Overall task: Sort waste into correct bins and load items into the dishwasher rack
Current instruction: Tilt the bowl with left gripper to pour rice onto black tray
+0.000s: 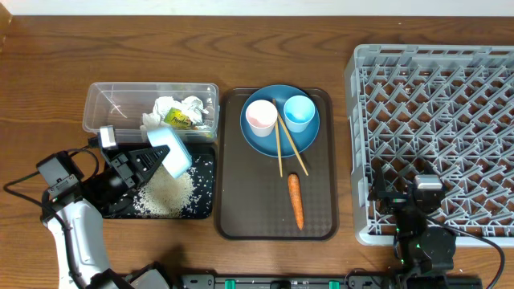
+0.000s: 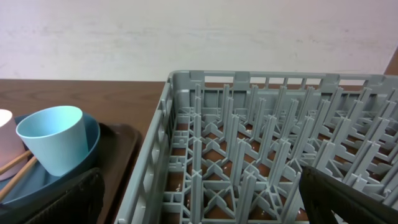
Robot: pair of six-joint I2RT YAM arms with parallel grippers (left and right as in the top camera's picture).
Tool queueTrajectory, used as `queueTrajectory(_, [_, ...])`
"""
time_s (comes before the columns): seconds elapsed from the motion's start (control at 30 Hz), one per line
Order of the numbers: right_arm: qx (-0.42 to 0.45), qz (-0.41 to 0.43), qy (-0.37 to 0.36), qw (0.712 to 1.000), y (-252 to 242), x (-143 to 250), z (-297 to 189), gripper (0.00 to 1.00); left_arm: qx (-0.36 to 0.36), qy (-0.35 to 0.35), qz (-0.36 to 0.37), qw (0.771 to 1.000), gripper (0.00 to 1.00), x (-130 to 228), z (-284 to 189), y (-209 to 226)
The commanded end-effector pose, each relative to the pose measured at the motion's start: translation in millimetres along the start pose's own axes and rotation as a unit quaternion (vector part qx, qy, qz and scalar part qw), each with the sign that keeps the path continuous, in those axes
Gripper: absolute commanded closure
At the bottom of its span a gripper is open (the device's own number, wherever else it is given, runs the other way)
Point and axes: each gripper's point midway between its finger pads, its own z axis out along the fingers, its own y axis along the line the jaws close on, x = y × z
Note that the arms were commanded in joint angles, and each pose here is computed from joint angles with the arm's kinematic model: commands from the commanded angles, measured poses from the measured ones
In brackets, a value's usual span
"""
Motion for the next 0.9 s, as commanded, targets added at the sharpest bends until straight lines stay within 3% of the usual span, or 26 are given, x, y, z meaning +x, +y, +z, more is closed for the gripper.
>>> queueTrajectory(0.0, [0.007,-0.004,0.002,1.0,-3.4,1.2,0.0,0.01,0.016,0.004,0.0,1.0,0.94,0.6,1.3,-2.5])
queueTrajectory(0.1, [0.007,-0.004,0.002,1.0,-3.3,1.2,0.0,0.01,-0.001,0.002,0.029,1.0,0.94,-3.5,1.8,4.1])
queueTrajectory(0.3, [0.007,-0.004,0.002,1.0,-3.3,1.2,0.0,0.01,0.017,0.007,-0.035,0.999,0.94,-2.3,2.9,1.4])
queueTrajectory(0.37, [0.007,-0.004,0.002,1.0,-3.3,1.2,0.0,0.01,0.017,0.009,-0.089,0.996,0.94,-0.5,3.3,0.8])
queueTrajectory(0.5, [0.007,-0.004,0.002,1.0,-3.3,1.1,0.0,0.01,0.008,0.007,-0.081,0.997,0.94,-2.1,3.1,3.4])
queueTrajectory(0.6, [0.007,-0.004,0.002,1.0,-3.4,1.2,0.0,0.01,0.017,0.011,-0.13,0.991,0.93,0.0,3.6,0.5])
queueTrajectory(0.7, [0.007,-0.004,0.002,1.0,-3.4,1.2,0.0,0.01,0.006,0.007,-0.095,0.995,0.94,-4.4,3.9,4.4])
queueTrajectory(0.87, [0.007,-0.004,0.002,1.0,-3.3,1.2,0.0,0.01,0.01,0.007,-0.104,0.994,0.94,-5.1,3.9,2.9])
